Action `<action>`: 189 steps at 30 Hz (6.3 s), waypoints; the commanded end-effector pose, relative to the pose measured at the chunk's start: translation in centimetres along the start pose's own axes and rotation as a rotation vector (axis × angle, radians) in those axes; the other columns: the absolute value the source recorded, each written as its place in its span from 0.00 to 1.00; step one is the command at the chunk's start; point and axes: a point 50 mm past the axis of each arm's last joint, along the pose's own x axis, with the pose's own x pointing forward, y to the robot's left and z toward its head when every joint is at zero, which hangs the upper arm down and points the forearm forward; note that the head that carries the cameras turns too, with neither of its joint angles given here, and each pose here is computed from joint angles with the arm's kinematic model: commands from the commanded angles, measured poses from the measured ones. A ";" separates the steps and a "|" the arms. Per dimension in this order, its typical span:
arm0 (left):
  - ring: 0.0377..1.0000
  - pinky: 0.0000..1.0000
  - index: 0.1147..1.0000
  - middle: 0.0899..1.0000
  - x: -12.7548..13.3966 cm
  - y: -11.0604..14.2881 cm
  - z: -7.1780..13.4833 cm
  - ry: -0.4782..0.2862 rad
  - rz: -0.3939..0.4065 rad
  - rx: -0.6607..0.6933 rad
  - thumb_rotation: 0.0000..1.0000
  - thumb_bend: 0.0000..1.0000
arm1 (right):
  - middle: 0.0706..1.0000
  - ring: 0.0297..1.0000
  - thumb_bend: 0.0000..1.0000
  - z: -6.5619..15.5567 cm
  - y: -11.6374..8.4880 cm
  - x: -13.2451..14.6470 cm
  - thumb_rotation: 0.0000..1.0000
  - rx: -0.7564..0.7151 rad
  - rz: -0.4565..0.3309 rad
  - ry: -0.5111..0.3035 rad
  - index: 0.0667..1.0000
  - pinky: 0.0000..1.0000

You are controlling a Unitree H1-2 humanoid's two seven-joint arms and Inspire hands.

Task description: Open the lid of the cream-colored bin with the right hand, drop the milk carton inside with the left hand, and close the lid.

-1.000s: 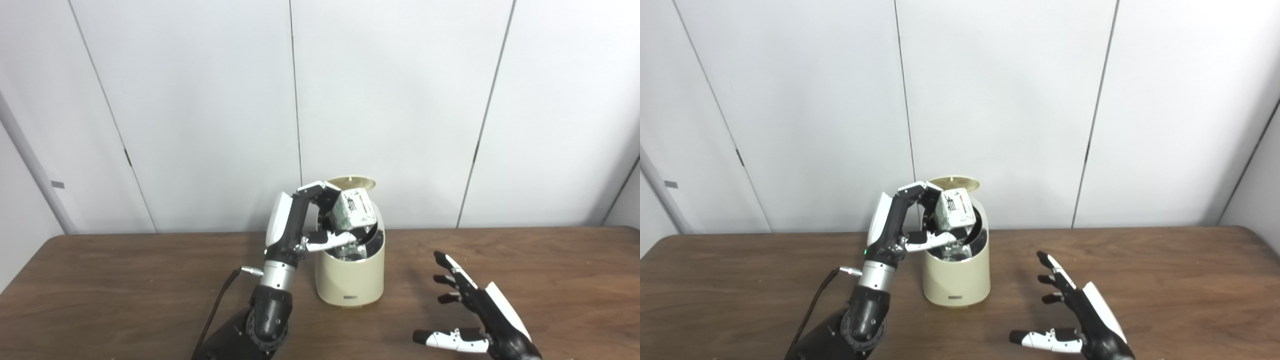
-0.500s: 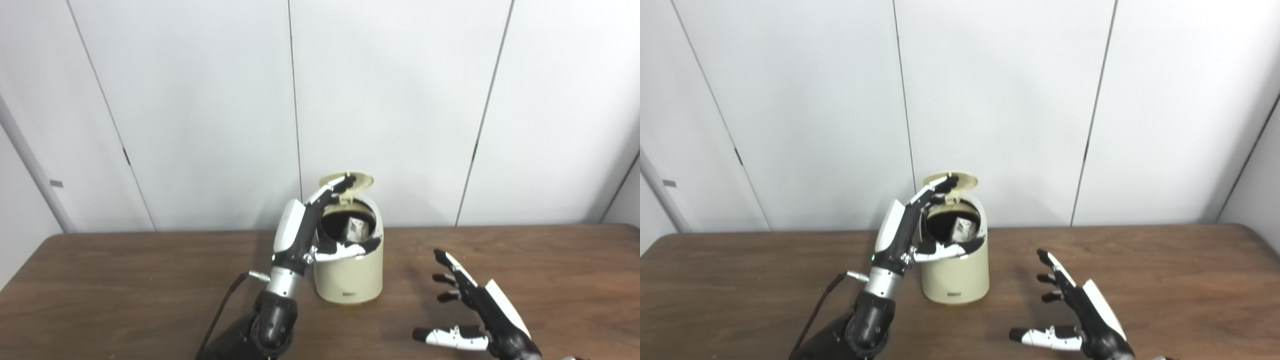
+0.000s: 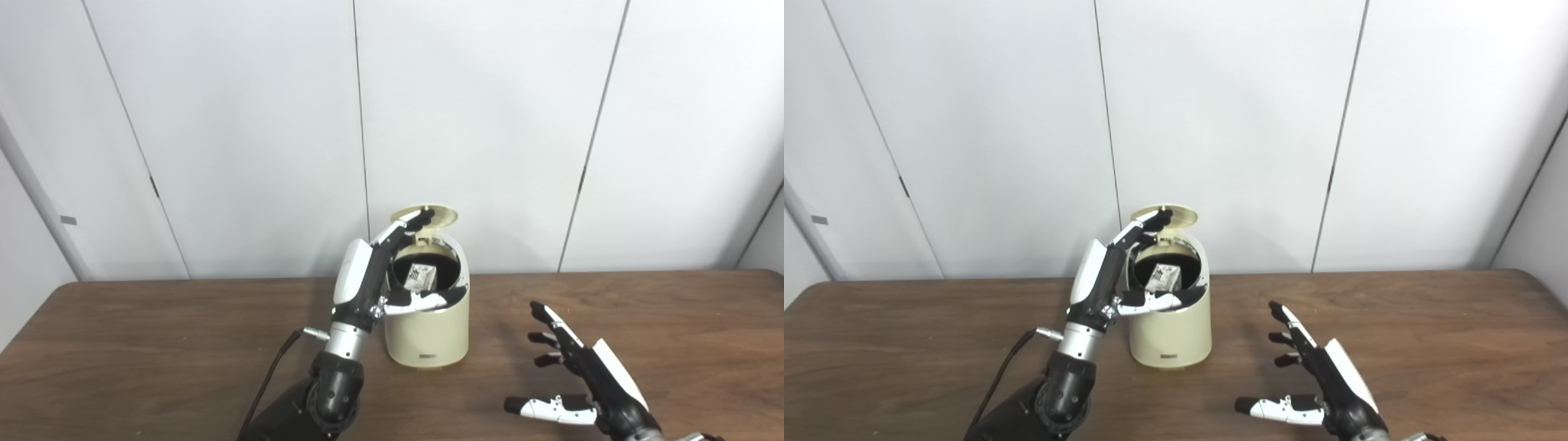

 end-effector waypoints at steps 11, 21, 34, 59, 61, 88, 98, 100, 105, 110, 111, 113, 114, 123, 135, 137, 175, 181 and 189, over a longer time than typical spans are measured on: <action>0.38 0.35 0.45 0.41 1.5 5.9 2.6 -0.067 0.101 -0.205 0.00 0.53 | 0.95 0.85 0.76 1.4 -1.4 1.0 0.25 0.005 -0.041 -0.080 0.96 0.70; 0.40 0.38 0.44 0.42 -1.4 10.6 2.9 -0.088 0.083 -0.296 0.00 0.52 | 0.94 0.84 0.78 1.9 -2.2 1.9 0.27 -0.006 -0.052 -0.108 0.95 0.74; 0.76 0.65 0.85 0.82 -6.8 14.9 2.0 0.057 -0.039 -0.235 0.33 0.80 | 0.93 0.85 0.80 3.7 -3.9 4.3 0.33 -0.051 -0.047 -0.155 0.95 0.74; 0.58 0.50 0.71 0.66 -19.7 11.4 -2.4 0.441 -0.050 -0.295 0.20 0.68 | 0.89 0.85 0.74 12.3 -6.8 10.6 0.36 -0.174 -0.018 -0.362 0.90 0.74; 0.58 0.50 0.72 0.66 -19.8 11.2 -2.5 0.443 -0.057 -0.299 0.21 0.68 | 0.87 0.83 0.73 13.4 -6.8 11.3 0.38 -0.207 -0.015 -0.376 0.88 0.70; 0.62 0.52 0.74 0.68 -19.5 10.6 -2.9 0.419 -0.053 -0.334 0.13 0.65 | 0.88 0.99 0.75 17.6 -5.2 16.3 0.53 -0.581 0.198 -0.404 0.87 0.85; 0.61 0.51 0.73 0.68 -19.4 10.6 -2.8 0.415 -0.052 -0.326 0.13 0.66 | 0.86 1.00 0.78 17.2 -5.3 15.7 0.53 -0.614 0.196 -0.415 0.83 0.86; 0.61 0.51 0.73 0.68 -19.3 10.6 -2.7 0.418 -0.051 -0.330 0.14 0.66 | 0.85 1.00 0.77 17.1 -5.3 15.5 0.51 -0.613 0.196 -0.415 0.82 0.87; 0.62 0.52 0.73 0.68 -19.3 10.7 -2.6 0.422 -0.048 -0.331 0.14 0.66 | 0.82 1.00 0.76 16.8 -5.3 14.7 0.51 -0.649 0.197 -0.434 0.81 0.99; 0.62 0.53 0.73 0.68 -19.2 10.7 -2.5 0.417 -0.049 -0.314 0.13 0.65 | 0.80 0.97 0.77 16.4 -5.2 13.9 0.52 -0.713 0.195 -0.444 0.80 0.98; 0.62 0.53 0.73 0.68 -19.2 10.7 -2.5 0.418 -0.047 -0.311 0.13 0.65 | 0.80 0.97 0.77 16.3 -5.2 13.8 0.52 -0.719 0.196 -0.445 0.80 0.98; 0.62 0.53 0.72 0.67 -19.2 10.7 -2.5 0.422 -0.046 -0.308 0.13 0.65 | 0.78 0.96 0.77 16.1 -5.1 13.6 0.53 -0.723 0.200 -0.441 0.79 0.96; 0.62 0.53 0.72 0.67 -19.2 10.7 -2.5 0.422 -0.046 -0.308 0.14 0.65 | 0.78 0.96 0.78 16.0 -5.0 13.5 0.52 -0.720 0.205 -0.436 0.79 0.96; 0.62 0.53 0.72 0.67 -19.1 10.8 -2.5 0.416 -0.048 -0.301 0.13 0.65 | 0.79 0.99 0.76 14.9 -4.2 12.1 0.50 -0.704 0.261 -0.420 0.81 1.00; 0.62 0.53 0.72 0.67 -19.3 10.9 -2.3 0.416 -0.047 -0.298 0.16 0.66 | 0.78 0.97 0.78 13.7 -3.0 11.4 0.48 -0.703 0.304 -0.417 0.80 1.00; 0.62 0.53 0.73 0.67 -19.3 10.9 -2.4 0.414 -0.047 -0.299 0.16 0.65 | 0.78 0.97 0.78 13.7 -2.8 11.3 0.47 -0.711 0.313 -0.420 0.80 1.00; 0.63 0.54 0.73 0.67 -19.4 10.8 -2.2 0.422 -0.035 -0.317 0.15 0.66 | 0.82 1.00 0.79 12.3 -1.7 11.2 0.50 -0.931 0.385 -0.355 0.87 1.00; 0.63 0.54 0.72 0.67 -19.4 11.0 -2.1 0.417 -0.030 -0.312 0.15 0.66 | 0.83 1.00 0.79 11.5 -1.4 11.6 0.55 -1.042 0.418 -0.291 0.86 1.00; 0.62 0.53 0.72 0.67 -19.3 11.1 -2.1 0.412 -0.027 -0.316 0.14 0.66 | 0.82 1.00 0.80 11.5 -1.6 11.4 0.56 -1.046 0.430 -0.268 0.85 1.00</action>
